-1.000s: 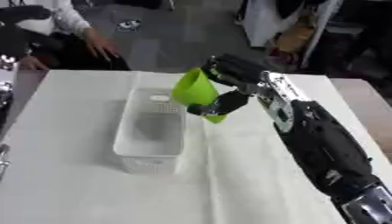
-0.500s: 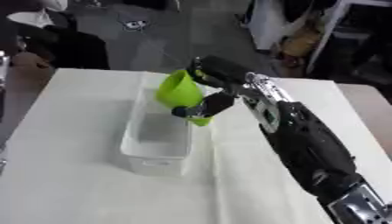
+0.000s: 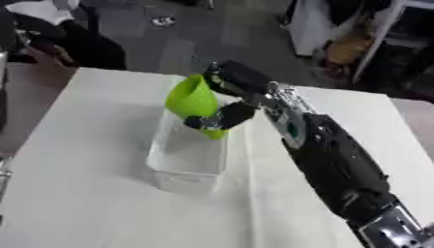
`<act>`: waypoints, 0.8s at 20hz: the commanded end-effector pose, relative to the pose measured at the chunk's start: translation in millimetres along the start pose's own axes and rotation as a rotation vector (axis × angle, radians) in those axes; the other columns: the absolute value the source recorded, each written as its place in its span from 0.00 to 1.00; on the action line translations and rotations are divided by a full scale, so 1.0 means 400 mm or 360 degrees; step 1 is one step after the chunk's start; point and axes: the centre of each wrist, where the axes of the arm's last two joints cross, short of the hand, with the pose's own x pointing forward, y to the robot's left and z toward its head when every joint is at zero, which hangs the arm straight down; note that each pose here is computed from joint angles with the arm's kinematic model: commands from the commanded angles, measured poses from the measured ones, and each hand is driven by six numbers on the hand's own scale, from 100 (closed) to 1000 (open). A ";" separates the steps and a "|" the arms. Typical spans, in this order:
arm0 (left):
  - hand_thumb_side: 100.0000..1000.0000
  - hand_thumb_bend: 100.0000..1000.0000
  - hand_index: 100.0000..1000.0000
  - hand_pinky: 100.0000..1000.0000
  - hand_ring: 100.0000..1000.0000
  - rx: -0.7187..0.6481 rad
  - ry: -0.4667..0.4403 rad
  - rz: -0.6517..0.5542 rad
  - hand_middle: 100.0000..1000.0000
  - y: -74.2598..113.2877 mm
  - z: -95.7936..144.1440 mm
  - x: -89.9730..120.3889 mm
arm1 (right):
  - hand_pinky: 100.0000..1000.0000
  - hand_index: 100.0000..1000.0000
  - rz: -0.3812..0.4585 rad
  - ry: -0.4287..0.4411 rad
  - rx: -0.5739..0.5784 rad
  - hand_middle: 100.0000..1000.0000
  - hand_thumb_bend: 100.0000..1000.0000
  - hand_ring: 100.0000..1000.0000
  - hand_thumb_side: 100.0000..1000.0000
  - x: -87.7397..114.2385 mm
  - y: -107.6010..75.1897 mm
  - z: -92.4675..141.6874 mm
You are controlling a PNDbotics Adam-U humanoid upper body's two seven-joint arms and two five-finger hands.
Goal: Pick up objects on the table and place them in the box.
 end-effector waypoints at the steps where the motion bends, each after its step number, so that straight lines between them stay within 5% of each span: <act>1: 0.97 0.20 0.82 0.41 0.52 0.0014 -0.0057 0.0003 0.73 0.005 -0.016 0.019 | 0.00 0.22 0.0058 -0.0006 -0.0139 0.00 0.00 0.00 0.84 -0.010 -0.062 0.012; 9: 0.97 0.19 0.82 0.41 0.52 -0.0014 -0.0059 0.0005 0.73 0.001 -0.020 0.024 | 0.00 0.30 0.0065 0.0048 -0.0281 0.00 0.00 0.00 0.94 -0.025 -0.076 0.067; 10: 0.97 0.19 0.82 0.41 0.52 -0.0015 -0.0058 0.0003 0.73 0.002 -0.020 0.023 | 0.00 0.40 0.0065 0.0063 -0.0296 0.14 0.00 0.03 0.99 -0.027 -0.076 0.070; 11: 0.97 0.19 0.82 0.41 0.52 -0.0016 -0.0057 0.0002 0.73 0.002 -0.020 0.023 | 0.00 0.53 0.0065 0.0092 -0.0287 0.31 0.00 0.21 0.92 -0.031 -0.072 0.075; 12: 0.97 0.19 0.82 0.41 0.52 -0.0017 -0.0056 0.0000 0.73 0.003 -0.019 0.023 | 0.00 0.58 0.0069 0.0130 -0.0245 0.37 0.00 0.28 0.90 -0.035 -0.066 0.080; 13: 0.98 0.19 0.82 0.41 0.52 -0.0020 -0.0054 -0.0001 0.73 0.003 -0.019 0.022 | 0.09 0.70 0.0078 0.0166 -0.0188 0.54 0.10 0.47 0.91 -0.039 -0.061 0.083; 14: 0.97 0.19 0.82 0.41 0.52 -0.0021 -0.0052 -0.0002 0.73 0.003 -0.018 0.022 | 0.01 0.67 0.0086 0.0193 -0.0138 0.49 0.05 0.43 0.89 -0.041 -0.060 0.084; 15: 0.98 0.19 0.82 0.41 0.52 -0.0022 -0.0051 -0.0003 0.73 0.003 -0.017 0.021 | 0.41 0.79 0.0092 0.0212 -0.0102 0.70 0.25 0.64 0.96 -0.042 -0.059 0.085; 16: 0.98 0.19 0.82 0.41 0.52 -0.0023 -0.0050 -0.0004 0.73 0.003 -0.017 0.021 | 0.54 0.80 0.0094 0.0226 -0.0075 0.72 0.28 0.72 0.97 -0.042 -0.058 0.087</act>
